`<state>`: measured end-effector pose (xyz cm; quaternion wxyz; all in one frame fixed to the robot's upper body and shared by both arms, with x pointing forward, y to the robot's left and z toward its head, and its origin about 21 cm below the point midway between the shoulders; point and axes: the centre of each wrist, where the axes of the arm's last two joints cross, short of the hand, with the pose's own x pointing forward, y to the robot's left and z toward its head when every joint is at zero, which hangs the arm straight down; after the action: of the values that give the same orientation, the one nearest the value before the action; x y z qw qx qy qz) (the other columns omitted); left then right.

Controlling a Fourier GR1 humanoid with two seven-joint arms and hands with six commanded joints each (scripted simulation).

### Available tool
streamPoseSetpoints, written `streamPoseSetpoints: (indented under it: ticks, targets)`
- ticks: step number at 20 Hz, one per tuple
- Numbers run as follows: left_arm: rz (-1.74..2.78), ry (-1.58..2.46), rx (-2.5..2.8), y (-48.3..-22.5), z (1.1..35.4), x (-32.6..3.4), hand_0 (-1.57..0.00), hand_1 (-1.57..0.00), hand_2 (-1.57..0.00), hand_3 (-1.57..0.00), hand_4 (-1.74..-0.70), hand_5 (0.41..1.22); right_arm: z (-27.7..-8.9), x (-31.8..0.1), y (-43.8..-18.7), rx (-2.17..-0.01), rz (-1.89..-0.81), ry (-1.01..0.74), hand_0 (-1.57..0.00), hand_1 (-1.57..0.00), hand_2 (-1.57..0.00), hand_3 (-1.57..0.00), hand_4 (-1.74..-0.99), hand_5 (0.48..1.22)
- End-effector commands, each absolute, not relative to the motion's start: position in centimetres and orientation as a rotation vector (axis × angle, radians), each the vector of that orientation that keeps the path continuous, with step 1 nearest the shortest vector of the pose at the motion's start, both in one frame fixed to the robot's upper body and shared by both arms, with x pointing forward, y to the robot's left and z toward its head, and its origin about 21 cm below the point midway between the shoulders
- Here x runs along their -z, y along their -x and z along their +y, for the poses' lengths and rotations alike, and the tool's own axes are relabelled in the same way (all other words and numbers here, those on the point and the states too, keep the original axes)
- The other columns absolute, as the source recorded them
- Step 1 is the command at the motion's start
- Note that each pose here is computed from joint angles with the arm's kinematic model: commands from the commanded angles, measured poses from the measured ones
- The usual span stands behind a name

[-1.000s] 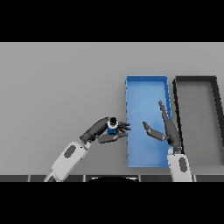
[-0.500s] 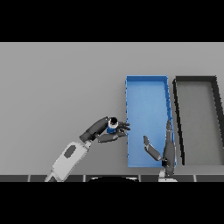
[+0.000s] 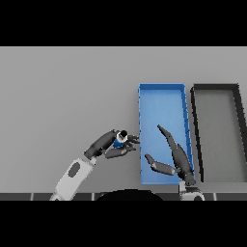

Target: Pick up the blue pipe and place it into the blue bin.

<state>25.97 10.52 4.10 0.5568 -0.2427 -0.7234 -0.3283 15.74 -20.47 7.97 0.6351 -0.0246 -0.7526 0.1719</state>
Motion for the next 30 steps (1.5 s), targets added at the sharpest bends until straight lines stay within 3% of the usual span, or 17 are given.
streamPoseSetpoints:
  ticks: [1, 5, 12, 16, 19, 22, 23, 24, 25, 28, 30]
  targets:
    - [-1.699, 0.576, 0.777, -26.1, 10.2, -4.3, -1.57, -1.57, -1.57, -1.57, -1.47, 1.221, -20.3, -8.8, -16.1, -0.454, -1.734, 0.047, 0.0, 0.0, 0.0, 0.0, -1.205, 0.539]
    - [-1.718, 0.57, 0.793, -26.2, 10.4, -4.6, -1.57, -1.57, -1.57, -1.57, -1.47, 1.221, -18.8, -11.1, -17.2, -0.604, -1.739, -0.025, 0.0, 0.0, 0.0, 0.0, -1.256, 0.523]
    - [-1.696, 0.584, 0.81, -26.3, 10.2, -4.7, -1.57, -1.57, -1.57, -1.57, -1.47, 1.221, -15.7, -13.0, -19.5, -0.736, -1.685, -0.168, 0.0, 0.0, 0.0, 0.0, -1.214, 0.52]
    - [-1.683, 0.62, 0.807, -26.2, 10.1, -4.1, -1.57, -1.57, -1.57, -1.57, -1.48, 1.221, -13.9, -14.6, -21.3, -0.808, -1.739, -0.238, 0.0, 0.0, 0.0, 0.0, -1.192, 0.514]
    - [-1.669, 0.644, 0.808, -26.6, 10.0, -4.5, -1.57, -1.57, -1.57, -1.57, -1.46, 1.221, -12.4, -15.3, -22.3, -0.842, -1.711, -0.264, 0.0, 0.0, 0.0, 0.0, -1.208, 0.512]
    - [-1.695, 0.665, 0.807, -26.5, 10.3, -4.3, -1.57, -1.57, -1.57, -1.57, -1.46, 1.221, -11.8, -15.6, -23.3, -0.878, -1.694, -0.294, -0.02, -0.11, -0.13, -0.05, -1.222, 0.517]
    - [-1.667, 0.63, 0.812, -26.7, 10.3, -4.1, -1.57, -1.57, -1.57, -1.57, -1.51, 1.221, -11.5, -15.5, -23.6, -0.888, -1.681, -0.312, -0.17, -0.24, -0.25, -0.14, -1.255, 0.519]
    - [-1.651, 0.625, 0.798, -26.6, 10.1, -4.3, -1.57, -1.57, -1.54, -1.3, -1.56, 1.221, -11.2, -15.5, -23.9, -0.889, -1.683, -0.315, -0.4, -0.44, -0.43, -0.31, -1.303, 0.52]
    - [-1.648, 0.635, 0.789, -26.5, 10.2, -4.3, -1.57, -1.57, -1.53, -1.14, -1.6, 1.221, -10.9, -15.8, -24.0, -0.898, -1.685, -0.313, -0.63, -0.65, -0.66, -0.5, -1.383, 0.523]
    - [-1.664, 0.634, 0.798, -26.6, 9.9, -4.3, -1.57, -1.57, -1.55, -1.23, -1.67, 1.221, -10.6, -15.6, -24.2, -0.9, -1.704, -0.341, -1.09, -1.1, -1.1, -0.9, -1.537, 0.6]
    - [-1.673, 0.641, 0.786, -26.6, 9.9, -4.4, -1.57, -1.57, -1.56, -1.31, -1.69, 1.221, -10.2, -15.5, -24.3, -0.849, -1.724, -0.397, -1.26, -1.27, -1.27, -1.14, -1.495, 0.781]
